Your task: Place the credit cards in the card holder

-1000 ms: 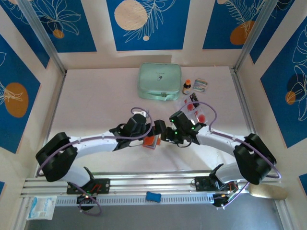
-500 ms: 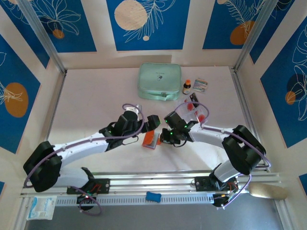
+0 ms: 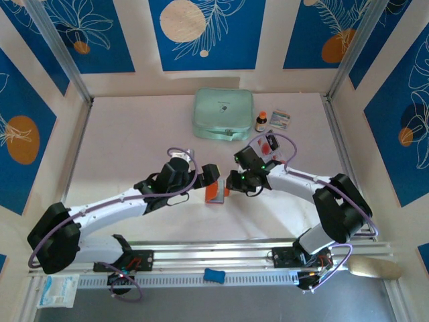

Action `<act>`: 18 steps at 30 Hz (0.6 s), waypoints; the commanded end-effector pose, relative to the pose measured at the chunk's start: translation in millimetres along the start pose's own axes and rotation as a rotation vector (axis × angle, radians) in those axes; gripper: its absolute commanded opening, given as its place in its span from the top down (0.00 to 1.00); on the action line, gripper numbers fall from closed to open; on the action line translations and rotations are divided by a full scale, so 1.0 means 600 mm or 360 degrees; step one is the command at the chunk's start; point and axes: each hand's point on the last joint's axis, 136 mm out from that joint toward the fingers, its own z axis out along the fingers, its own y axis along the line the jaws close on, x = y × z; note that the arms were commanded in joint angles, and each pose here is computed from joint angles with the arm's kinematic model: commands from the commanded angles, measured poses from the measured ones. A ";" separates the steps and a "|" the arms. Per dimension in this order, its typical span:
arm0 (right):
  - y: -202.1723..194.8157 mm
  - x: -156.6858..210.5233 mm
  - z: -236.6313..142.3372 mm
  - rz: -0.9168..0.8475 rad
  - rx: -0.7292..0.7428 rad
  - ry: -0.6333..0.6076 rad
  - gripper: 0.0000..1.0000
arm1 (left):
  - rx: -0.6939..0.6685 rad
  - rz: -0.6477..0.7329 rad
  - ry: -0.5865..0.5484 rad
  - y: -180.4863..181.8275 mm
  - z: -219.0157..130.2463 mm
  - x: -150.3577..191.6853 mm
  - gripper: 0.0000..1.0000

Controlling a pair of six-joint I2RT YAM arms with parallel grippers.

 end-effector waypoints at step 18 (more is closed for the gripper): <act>0.128 0.016 -0.037 -0.0152 -0.0198 -0.0057 0.93 | -0.0649 0.0169 -0.0070 0.173 -0.054 -0.051 0.00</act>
